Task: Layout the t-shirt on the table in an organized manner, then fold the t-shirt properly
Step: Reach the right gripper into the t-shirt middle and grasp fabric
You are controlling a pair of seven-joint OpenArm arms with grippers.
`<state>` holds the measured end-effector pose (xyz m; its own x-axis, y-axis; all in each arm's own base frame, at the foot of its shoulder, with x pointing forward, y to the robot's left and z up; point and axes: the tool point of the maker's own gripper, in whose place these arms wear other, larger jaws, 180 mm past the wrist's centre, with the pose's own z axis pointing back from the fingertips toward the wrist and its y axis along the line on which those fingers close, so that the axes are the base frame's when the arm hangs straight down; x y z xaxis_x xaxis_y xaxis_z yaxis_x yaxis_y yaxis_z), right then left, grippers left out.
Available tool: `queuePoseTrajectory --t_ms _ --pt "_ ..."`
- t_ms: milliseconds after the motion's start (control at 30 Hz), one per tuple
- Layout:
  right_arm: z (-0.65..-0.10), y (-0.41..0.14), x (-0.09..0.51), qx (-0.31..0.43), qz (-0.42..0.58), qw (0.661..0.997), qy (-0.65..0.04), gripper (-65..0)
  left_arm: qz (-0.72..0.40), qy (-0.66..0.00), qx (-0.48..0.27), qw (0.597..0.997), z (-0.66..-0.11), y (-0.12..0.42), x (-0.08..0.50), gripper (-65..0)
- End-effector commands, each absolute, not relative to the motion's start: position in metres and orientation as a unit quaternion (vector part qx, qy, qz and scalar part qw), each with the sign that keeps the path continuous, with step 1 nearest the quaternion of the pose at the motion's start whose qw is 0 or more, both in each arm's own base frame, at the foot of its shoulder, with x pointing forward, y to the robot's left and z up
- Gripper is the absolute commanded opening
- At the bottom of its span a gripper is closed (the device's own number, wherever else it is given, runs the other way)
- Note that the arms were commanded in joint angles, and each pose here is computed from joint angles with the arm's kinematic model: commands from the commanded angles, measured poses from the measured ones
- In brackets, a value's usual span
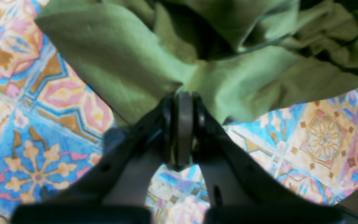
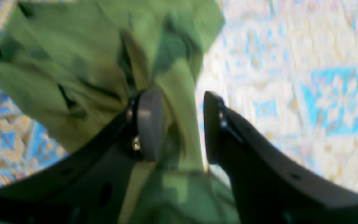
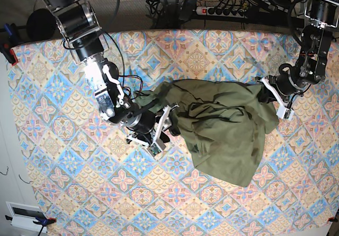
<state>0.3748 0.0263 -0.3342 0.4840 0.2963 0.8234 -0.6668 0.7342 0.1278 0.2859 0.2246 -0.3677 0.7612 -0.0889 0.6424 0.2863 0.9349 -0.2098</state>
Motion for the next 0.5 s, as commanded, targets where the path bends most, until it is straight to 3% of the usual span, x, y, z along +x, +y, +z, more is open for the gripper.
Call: queuePoseTrajectory --t_ms 0,467 --pt "-0.316 0.033 0.385 0.230 0.288 0.818 -0.442 -42.9 -0.106 -0.352 -0.146 0.919 -0.354 0.228 0.296 -65.0" --pt "-0.383 0.016 0.379 0.219 0.257 0.867 -0.366 -42.8 -0.120 -0.357 -0.153 0.914 -0.347 0.218 0.294 -65.0"
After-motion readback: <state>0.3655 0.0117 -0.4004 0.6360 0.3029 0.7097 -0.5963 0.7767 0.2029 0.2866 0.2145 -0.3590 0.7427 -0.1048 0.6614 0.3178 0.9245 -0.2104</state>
